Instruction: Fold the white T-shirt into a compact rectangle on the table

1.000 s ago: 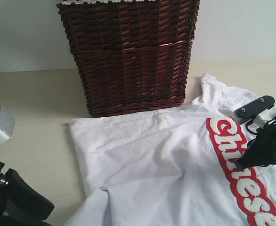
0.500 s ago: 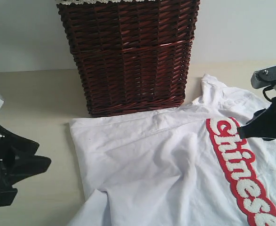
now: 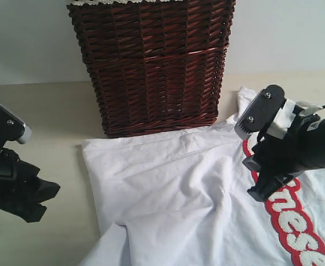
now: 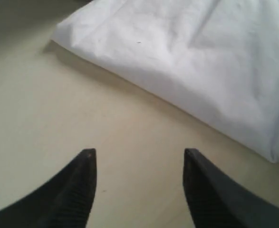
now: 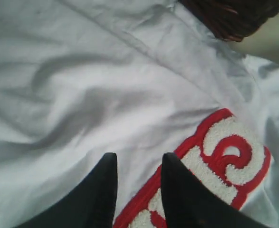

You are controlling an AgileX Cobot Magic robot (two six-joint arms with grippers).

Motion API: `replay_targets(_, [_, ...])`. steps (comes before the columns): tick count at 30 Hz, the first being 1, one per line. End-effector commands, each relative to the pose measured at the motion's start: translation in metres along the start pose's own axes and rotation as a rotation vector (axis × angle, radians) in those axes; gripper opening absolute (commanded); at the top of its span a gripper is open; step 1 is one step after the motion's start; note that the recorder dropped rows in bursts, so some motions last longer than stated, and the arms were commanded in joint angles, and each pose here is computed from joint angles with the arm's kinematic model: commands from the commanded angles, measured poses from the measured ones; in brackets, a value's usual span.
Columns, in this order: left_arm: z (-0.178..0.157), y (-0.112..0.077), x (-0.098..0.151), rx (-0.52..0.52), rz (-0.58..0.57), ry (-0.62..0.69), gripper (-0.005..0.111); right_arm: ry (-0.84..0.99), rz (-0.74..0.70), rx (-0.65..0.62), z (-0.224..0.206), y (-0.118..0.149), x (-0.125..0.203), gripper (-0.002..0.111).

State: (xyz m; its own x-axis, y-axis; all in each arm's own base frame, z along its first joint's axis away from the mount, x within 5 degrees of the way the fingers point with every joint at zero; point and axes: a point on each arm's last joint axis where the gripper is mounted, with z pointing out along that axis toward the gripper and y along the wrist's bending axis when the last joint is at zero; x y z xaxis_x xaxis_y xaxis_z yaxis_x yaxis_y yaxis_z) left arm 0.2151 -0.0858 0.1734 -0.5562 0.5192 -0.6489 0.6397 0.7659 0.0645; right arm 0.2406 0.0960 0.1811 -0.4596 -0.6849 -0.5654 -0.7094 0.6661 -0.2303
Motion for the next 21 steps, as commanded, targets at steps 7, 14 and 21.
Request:
replay_targets(7, [-0.074, 0.038, -0.084, -0.349, -0.194, -0.421, 0.028, -0.533, 0.484, 0.297, -0.089, -0.027, -0.038, 0.005])
replay_targets(14, [-0.123, 0.026, -0.082, -0.363, -0.228, -0.586, 0.014, -0.855, 0.509, 0.38, -0.173, -0.013, -0.025, 0.005])
replay_targets(21, [-0.144, 0.013, -0.059, -0.371, -0.221, -0.644, 0.011, -0.884, 0.671, 0.452, -0.154, 0.013, 0.05, 0.005])
